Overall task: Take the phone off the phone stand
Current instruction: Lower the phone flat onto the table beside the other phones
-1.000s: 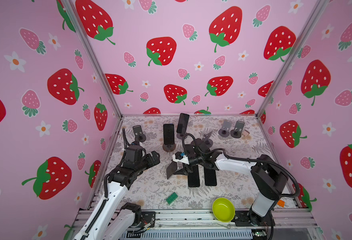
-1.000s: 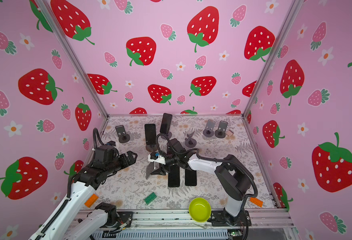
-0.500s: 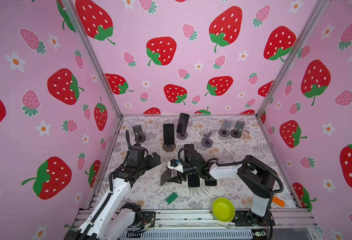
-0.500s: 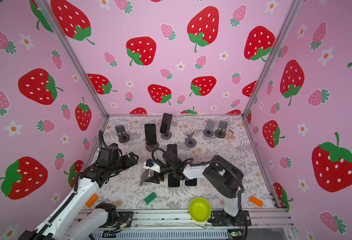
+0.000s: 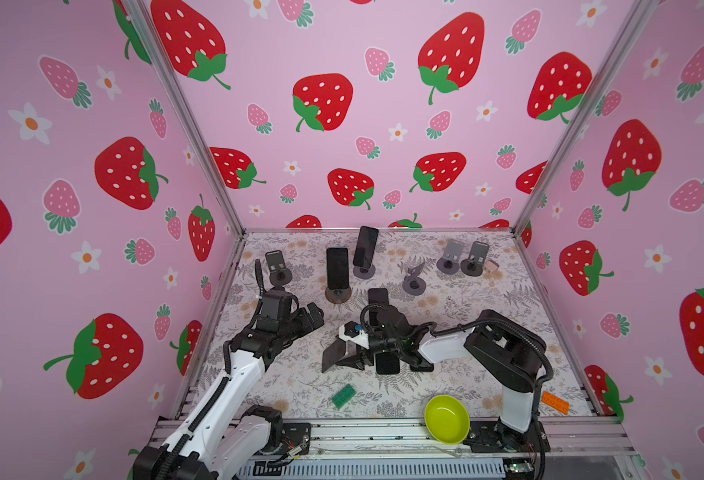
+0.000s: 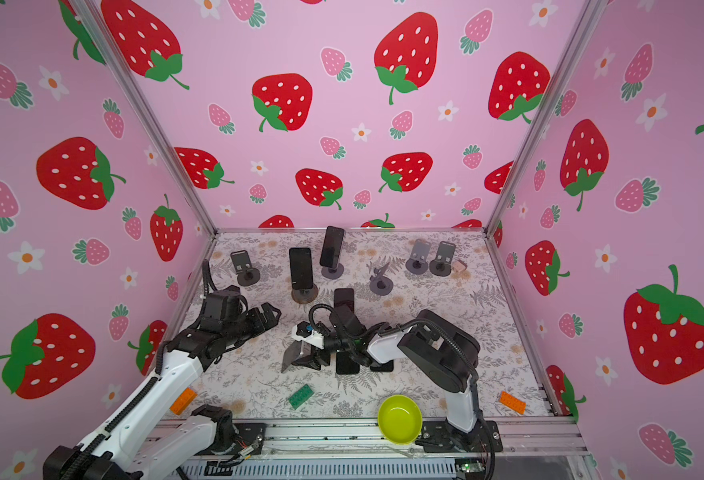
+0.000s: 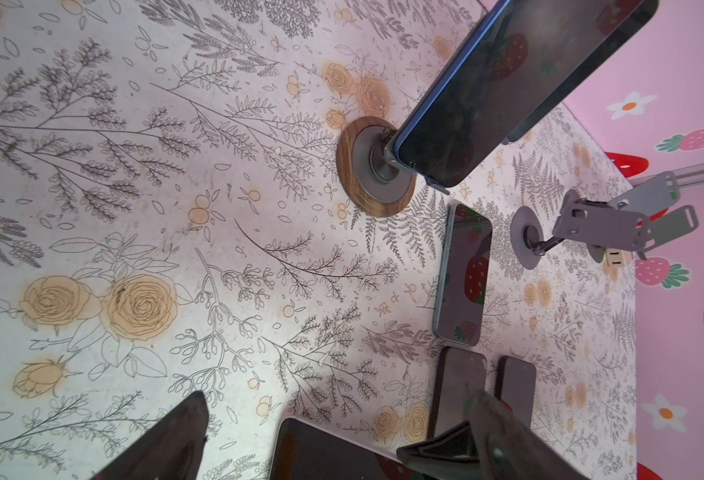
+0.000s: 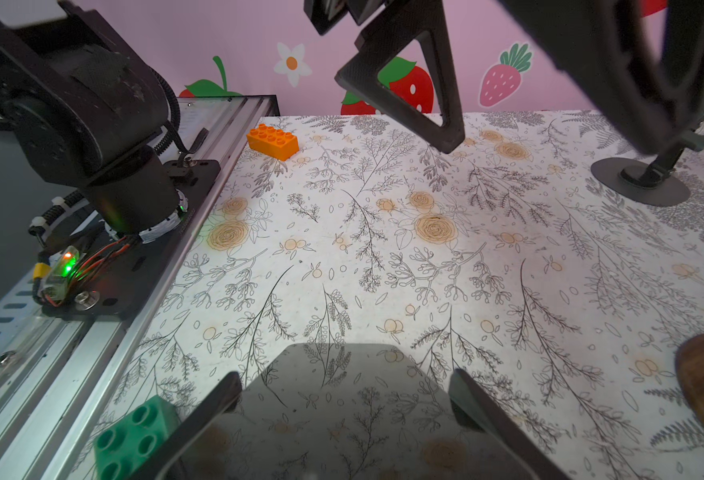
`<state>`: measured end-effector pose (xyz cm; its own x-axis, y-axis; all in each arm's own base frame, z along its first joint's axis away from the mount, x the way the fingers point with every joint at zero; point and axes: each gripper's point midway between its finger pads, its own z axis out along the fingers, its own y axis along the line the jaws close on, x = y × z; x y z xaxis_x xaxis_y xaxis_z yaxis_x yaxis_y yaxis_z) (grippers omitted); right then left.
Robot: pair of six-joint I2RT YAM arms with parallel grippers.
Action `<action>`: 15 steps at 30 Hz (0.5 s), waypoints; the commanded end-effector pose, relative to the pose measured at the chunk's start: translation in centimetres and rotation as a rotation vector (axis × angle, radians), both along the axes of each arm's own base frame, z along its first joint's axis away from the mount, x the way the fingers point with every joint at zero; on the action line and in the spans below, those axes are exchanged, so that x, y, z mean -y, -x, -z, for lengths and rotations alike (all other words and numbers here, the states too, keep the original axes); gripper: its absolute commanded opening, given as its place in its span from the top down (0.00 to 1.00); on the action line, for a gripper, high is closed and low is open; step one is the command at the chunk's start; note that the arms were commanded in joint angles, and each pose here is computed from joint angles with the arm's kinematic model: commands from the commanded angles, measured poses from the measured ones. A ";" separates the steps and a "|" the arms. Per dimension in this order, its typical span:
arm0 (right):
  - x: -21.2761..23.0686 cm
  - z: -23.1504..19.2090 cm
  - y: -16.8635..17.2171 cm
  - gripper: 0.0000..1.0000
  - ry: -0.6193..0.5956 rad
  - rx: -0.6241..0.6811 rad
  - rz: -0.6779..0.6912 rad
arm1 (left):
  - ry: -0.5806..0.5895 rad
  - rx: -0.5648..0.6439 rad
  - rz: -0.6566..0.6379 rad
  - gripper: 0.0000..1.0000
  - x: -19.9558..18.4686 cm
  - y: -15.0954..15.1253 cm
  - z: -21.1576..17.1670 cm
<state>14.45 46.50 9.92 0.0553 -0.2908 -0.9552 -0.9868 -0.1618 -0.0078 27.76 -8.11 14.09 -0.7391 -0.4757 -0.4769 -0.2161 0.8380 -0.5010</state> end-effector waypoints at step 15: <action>0.2 2.6 0.5 0.26 -0.008 -0.049 0.012 | 0.052 0.006 0.003 0.01 0.6 -0.2 0.7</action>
<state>14.51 46.59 9.03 0.0376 -0.2526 -0.9668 -0.9889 -0.1487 0.0003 27.87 -8.79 13.48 -0.7431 -0.4830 -0.4633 -0.1995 0.8206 -0.5355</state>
